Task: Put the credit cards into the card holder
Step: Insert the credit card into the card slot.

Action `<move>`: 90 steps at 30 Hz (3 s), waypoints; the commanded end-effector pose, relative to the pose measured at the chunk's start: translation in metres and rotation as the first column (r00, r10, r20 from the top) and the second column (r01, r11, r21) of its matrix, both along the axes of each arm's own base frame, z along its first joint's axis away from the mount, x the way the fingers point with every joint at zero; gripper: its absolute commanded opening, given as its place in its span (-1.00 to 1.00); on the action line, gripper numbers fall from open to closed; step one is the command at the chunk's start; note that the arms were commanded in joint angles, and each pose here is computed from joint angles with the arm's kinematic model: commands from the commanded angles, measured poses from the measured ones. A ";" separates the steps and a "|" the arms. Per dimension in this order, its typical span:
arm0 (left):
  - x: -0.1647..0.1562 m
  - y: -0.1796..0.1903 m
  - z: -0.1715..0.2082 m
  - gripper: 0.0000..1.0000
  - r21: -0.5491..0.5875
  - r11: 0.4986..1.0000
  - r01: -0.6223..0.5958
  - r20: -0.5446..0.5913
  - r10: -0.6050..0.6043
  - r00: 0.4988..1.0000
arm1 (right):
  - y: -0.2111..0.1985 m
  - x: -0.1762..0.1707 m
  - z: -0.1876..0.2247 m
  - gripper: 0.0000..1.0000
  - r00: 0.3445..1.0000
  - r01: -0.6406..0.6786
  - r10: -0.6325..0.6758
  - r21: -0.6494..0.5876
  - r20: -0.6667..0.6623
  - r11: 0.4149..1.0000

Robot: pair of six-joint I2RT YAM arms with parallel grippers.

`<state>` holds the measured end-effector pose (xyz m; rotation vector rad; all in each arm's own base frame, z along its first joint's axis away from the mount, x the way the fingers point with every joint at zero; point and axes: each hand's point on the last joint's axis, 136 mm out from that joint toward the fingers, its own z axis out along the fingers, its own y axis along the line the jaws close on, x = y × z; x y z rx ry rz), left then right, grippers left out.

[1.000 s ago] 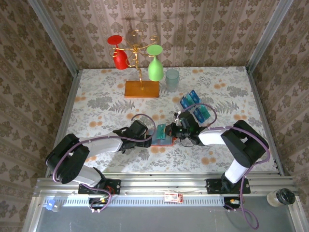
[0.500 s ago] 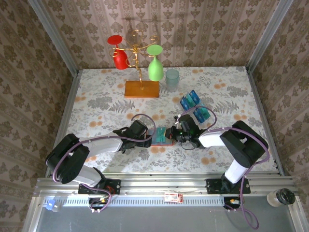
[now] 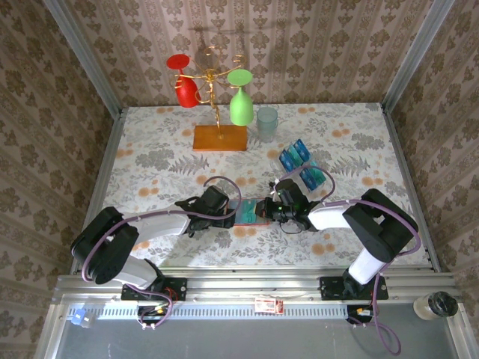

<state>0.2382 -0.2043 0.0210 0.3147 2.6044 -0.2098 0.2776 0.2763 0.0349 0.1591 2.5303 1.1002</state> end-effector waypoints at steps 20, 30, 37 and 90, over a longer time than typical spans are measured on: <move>-0.009 0.008 -0.013 1.00 0.036 0.999 -0.008 -0.037 0.010 0.999 | 0.008 -0.010 -0.023 -1.00 0.993 -0.029 0.022 -0.062 -0.119 0.998; -0.005 0.003 -0.001 1.00 -0.005 1.000 -0.015 -0.020 0.015 1.000 | 0.017 -0.012 -0.026 -0.87 0.985 -0.096 0.080 -0.098 -0.155 0.991; 0.007 0.012 0.022 1.00 -0.048 0.997 -0.054 0.014 0.054 0.998 | 0.009 -0.009 -0.003 -0.32 0.984 -0.158 0.136 -0.206 -0.118 0.966; 0.003 0.042 0.008 1.00 0.022 0.996 -0.086 -0.034 0.087 0.996 | 0.030 0.006 0.018 -0.88 0.972 -0.236 0.216 -0.334 -0.095 0.913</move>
